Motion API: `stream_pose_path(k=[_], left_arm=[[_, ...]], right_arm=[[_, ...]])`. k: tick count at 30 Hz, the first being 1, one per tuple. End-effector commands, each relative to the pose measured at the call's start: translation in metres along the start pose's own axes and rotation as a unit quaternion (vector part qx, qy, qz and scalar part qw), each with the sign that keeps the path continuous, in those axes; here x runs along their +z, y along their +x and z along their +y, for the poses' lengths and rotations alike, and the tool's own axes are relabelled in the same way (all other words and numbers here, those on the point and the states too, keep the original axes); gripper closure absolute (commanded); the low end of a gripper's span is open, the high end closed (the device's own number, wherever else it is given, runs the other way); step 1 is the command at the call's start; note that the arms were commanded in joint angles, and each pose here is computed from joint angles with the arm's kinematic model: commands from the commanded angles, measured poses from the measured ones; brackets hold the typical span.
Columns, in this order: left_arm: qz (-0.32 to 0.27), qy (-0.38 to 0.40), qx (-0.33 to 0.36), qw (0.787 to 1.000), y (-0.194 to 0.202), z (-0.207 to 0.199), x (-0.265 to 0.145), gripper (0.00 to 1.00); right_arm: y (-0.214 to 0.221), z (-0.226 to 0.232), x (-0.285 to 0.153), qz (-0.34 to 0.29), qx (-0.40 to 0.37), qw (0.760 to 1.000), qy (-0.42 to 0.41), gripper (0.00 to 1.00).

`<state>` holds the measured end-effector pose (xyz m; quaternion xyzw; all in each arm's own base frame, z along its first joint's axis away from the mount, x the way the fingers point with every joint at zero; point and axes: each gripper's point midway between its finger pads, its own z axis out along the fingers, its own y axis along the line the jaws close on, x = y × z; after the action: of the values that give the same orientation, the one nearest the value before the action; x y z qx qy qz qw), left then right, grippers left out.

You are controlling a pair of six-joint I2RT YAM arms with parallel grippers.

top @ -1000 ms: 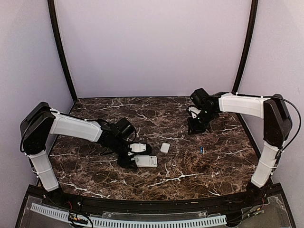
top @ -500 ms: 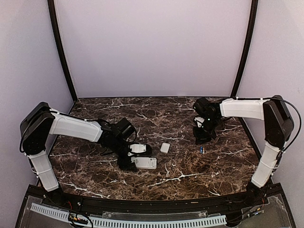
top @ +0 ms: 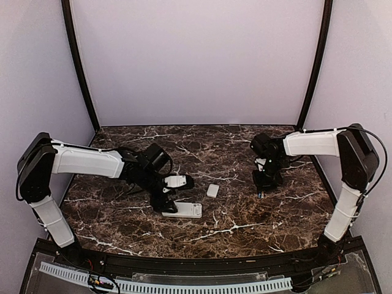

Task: Load the batteries into the remote control
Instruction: Place the remote control without batteries at the center of the board, then pick up the battery at the center of the board.

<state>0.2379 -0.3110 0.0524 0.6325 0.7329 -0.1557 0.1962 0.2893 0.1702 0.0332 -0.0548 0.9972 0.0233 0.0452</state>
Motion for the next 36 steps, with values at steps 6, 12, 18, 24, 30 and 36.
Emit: stream_pose_path(k=[6,12,18,24,30,36], left_arm=[[-0.039,-0.026,-0.012,0.999,-0.018,0.016,-0.025,0.23],[-0.032,-0.029,-0.014,0.999,-0.015,0.018,-0.022,0.23],[-0.030,-0.031,-0.014,0.999,-0.014,0.019,-0.022,0.23],[-0.025,-0.033,-0.015,0.999,-0.011,0.019,-0.020,0.23],[-0.018,-0.028,-0.014,0.999,-0.006,0.016,-0.019,0.23],[0.005,-0.015,-0.007,1.000,0.009,0.010,-0.010,0.21]], right_arm=[[0.006,-0.016,-0.006,-0.012,0.024,0.999,0.021,0.82],[0.012,-0.017,0.004,0.000,0.027,1.000,0.015,0.85],[0.017,-0.018,0.015,0.009,0.031,0.999,0.013,0.86],[0.021,-0.025,0.023,0.015,0.041,0.999,0.017,0.90],[0.023,-0.030,0.025,0.020,0.043,0.999,0.020,1.00],[0.008,-0.031,0.003,-0.009,0.039,0.999,0.010,1.00]])
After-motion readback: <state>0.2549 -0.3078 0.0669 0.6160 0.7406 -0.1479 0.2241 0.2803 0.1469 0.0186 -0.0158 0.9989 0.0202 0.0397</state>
